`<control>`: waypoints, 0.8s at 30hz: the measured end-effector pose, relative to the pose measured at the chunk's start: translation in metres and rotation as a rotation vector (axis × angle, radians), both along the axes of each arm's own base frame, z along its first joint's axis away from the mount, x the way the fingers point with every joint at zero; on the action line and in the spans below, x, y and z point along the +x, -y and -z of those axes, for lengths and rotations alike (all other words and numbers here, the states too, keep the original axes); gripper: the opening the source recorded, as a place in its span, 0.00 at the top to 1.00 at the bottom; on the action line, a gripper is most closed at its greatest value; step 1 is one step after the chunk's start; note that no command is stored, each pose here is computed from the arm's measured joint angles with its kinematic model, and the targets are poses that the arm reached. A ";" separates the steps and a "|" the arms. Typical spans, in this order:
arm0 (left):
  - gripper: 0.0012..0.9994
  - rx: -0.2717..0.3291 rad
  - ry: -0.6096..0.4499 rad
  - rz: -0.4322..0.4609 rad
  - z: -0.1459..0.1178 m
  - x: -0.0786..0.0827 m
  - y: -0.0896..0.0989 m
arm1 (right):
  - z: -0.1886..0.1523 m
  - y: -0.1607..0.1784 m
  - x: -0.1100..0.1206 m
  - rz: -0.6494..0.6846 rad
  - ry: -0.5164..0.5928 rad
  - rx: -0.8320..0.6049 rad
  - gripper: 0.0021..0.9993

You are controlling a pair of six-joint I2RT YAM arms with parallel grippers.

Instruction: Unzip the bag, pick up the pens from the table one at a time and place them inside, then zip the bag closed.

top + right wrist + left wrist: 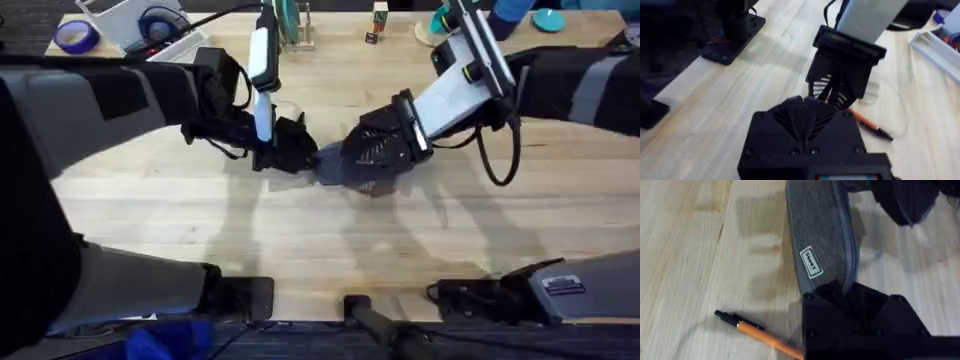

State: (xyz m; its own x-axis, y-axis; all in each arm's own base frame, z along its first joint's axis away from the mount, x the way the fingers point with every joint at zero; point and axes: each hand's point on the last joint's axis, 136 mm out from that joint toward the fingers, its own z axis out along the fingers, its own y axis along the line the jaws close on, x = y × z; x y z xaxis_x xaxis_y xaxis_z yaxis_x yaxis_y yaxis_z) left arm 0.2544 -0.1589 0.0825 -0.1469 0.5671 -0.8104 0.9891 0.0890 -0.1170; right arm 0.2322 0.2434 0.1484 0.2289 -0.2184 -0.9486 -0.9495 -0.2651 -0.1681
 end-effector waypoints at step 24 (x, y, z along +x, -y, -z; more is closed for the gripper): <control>0.96 0.000 0.000 0.000 0.000 0.000 0.000 | 0.002 -0.038 0.002 -0.025 0.048 -0.041 0.97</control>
State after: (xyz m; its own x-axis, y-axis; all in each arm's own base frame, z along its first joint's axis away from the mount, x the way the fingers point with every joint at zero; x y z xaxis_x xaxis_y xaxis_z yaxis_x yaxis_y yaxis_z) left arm 0.2545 -0.1589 0.0825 -0.1469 0.5671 -0.8105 0.9891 0.0890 -0.1170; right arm 0.2340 0.2809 0.1468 0.2799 -0.2509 -0.9266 -0.9337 -0.2958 -0.2019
